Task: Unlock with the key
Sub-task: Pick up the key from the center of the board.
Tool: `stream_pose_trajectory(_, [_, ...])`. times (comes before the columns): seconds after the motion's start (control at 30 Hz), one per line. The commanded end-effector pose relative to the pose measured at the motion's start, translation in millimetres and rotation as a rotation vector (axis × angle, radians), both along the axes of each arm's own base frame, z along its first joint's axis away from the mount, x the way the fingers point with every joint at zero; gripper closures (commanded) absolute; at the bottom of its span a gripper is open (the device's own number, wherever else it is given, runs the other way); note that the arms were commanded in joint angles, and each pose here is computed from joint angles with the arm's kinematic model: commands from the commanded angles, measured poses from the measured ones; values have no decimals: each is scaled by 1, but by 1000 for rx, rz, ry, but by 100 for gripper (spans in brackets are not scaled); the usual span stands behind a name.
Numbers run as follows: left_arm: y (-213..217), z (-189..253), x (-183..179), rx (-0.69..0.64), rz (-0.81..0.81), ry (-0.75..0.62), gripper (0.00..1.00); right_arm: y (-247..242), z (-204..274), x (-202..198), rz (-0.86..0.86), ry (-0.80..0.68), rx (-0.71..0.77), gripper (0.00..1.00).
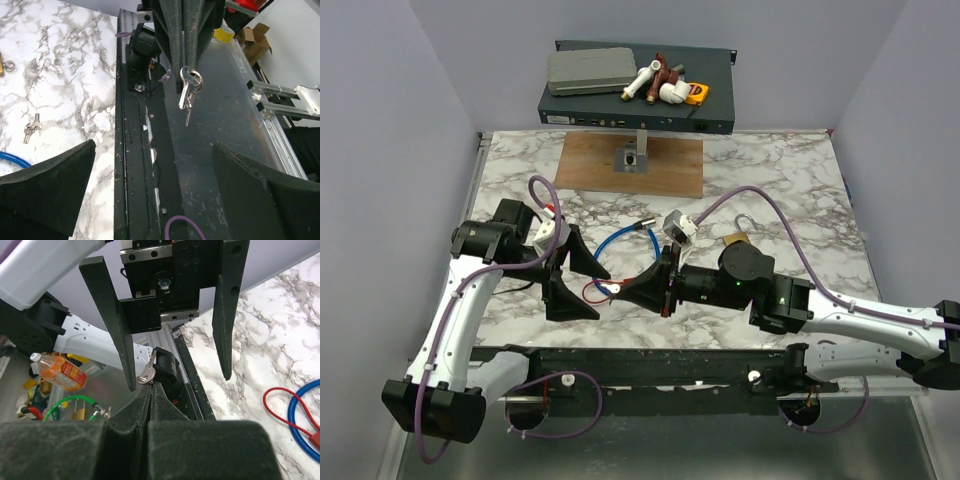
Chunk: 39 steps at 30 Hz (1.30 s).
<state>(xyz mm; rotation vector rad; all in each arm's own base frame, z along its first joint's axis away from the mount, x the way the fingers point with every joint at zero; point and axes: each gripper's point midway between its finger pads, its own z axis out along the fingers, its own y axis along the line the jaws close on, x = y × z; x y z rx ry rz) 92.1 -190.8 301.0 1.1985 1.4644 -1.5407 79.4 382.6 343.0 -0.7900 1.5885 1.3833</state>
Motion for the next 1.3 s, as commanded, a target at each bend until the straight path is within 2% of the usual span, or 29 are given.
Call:
stream_pose_trajectory(0.0, [-5, 44, -21, -124, -47, 46, 6, -1, 43, -8, 45, -28, 125, 99])
stream_pose_trajectory(0.13, [-5, 58, -20, -138, -74, 232, 19, -4, 53, -8, 40, -41, 152, 99])
stream_pose_trajectory(0.17, [-5, 59, -20, -150, -83, 265, 13, -4, 55, -8, 39, -46, 158, 99])
stream_pose_trajectory(0.2, [-5, 55, -20, -145, -87, 290, 2, -5, 57, -8, 39, -49, 160, 99])
stream_pose_trajectory(0.3, [-3, 52, -23, -147, -122, 348, 1, -5, 60, -8, 38, -55, 163, 99])
stream_pose_trajectory(0.4, [-1, 57, -37, -145, -116, 275, 2, -7, 62, -8, 34, -58, 170, 99])
stream_pose_trajectory(0.5, [2, 58, -47, -128, -117, 265, 2, -8, 64, -7, 29, -59, 174, 99])
stream_pose_trajectory(0.6, [1, 32, -36, -61, -122, 351, 2, -8, 65, -7, 31, -60, 176, 99])
stream_pose_trajectory(0.63, [3, 27, -39, -52, -187, 463, 1, -7, 66, -7, 29, -61, 176, 99])
stream_pose_trajectory(0.67, [3, 23, -35, -30, -209, 490, 2, -8, 66, -6, 24, -60, 176, 99])
stream_pose_trajectory(0.73, [0, 27, -32, -65, -148, 393, 2, -9, 66, -5, 16, -60, 179, 99])
stream_pose_trajectory(0.77, [0, 33, -34, -85, -105, 296, 1, -9, 66, -5, 16, -61, 185, 99])
stream_pose_trajectory(0.83, [0, 43, -42, -122, -95, 223, 4, -10, 65, -5, 14, -56, 190, 99])
stream_pose_trajectory(0.93, [1, 53, -38, -156, -98, 258, 18, -7, 63, -6, 25, -52, 187, 99])
stream_pose_trajectory(1.0, [1, 59, -36, -199, -70, 252, 22, -3, 60, -6, 29, -53, 180, 99])
stream_pose_trajectory(1.27, [2, 66, -44, -261, -57, 203, 32, 5, 60, -2, 24, -53, 192, 99])
